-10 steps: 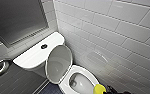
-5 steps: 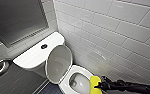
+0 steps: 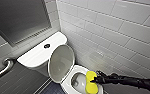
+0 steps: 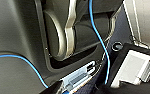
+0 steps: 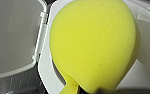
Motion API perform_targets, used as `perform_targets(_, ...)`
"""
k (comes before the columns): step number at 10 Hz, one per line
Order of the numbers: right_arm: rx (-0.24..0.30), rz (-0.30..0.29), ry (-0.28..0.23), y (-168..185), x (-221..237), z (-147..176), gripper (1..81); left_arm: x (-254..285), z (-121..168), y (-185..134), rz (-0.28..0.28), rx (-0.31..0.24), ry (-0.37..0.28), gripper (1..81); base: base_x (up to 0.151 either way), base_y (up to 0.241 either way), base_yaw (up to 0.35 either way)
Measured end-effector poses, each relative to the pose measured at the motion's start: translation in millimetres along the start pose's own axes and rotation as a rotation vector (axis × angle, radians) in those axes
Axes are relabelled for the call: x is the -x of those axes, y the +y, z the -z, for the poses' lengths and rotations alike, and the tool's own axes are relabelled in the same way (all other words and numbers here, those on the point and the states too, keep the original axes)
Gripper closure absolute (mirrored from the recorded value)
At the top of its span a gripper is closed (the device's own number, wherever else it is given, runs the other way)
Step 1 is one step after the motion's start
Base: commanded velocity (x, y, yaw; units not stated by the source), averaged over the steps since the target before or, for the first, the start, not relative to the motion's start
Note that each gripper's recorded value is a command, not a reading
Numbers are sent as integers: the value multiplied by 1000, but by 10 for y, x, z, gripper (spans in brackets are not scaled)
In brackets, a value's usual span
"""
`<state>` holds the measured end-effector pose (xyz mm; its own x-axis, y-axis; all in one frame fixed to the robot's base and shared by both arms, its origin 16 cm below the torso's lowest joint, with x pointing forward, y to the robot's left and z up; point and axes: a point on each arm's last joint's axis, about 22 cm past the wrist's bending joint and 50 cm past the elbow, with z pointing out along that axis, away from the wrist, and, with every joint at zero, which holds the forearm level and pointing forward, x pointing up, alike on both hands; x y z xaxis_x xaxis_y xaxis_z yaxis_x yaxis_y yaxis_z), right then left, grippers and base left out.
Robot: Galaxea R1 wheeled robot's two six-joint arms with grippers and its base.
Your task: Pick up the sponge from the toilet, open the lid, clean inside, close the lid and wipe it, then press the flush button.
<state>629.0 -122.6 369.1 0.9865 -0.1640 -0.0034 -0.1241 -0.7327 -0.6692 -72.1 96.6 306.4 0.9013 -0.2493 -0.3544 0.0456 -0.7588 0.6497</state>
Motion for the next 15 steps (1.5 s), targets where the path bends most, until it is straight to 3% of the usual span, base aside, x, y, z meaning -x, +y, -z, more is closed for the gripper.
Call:
perform_targets(3, -77, 61, -70, -662, 12, -539, 811, 137, -24, 68, 81, -8, 51, 10, 0, 0, 0)
perform_targets(6, -106, 82, -102, -1011, 39, -914, 811, 172, -50, 120, 122, -10, 82, 10, 0, 0, 0)
perform_targets(7, -103, 68, -89, -1011, -4, -968, 811, 157, -58, 137, 121, -6, 82, 10, 0, 0, 0)
perform_targets(9, -113, -8, -9, -862, -222, -1002, 811, 159, -56, 134, 120, -7, 82, 10, 0, 0, 0)
perform_targets(11, -229, -74, 68, -1182, -325, -1108, 811, 160, -55, 131, 121, -7, 82, 10, 0, 0, 0)
perform_targets(13, -334, -122, 49, -1713, -136, -1273, 811, 161, -56, 132, 121, -7, 82, 10, 0, 0, 0)
perform_targets(15, -350, -134, 35, -1815, -51, -1323, 811, 161, -56, 132, 121, -7, 82, 10, 0, 0, 0)
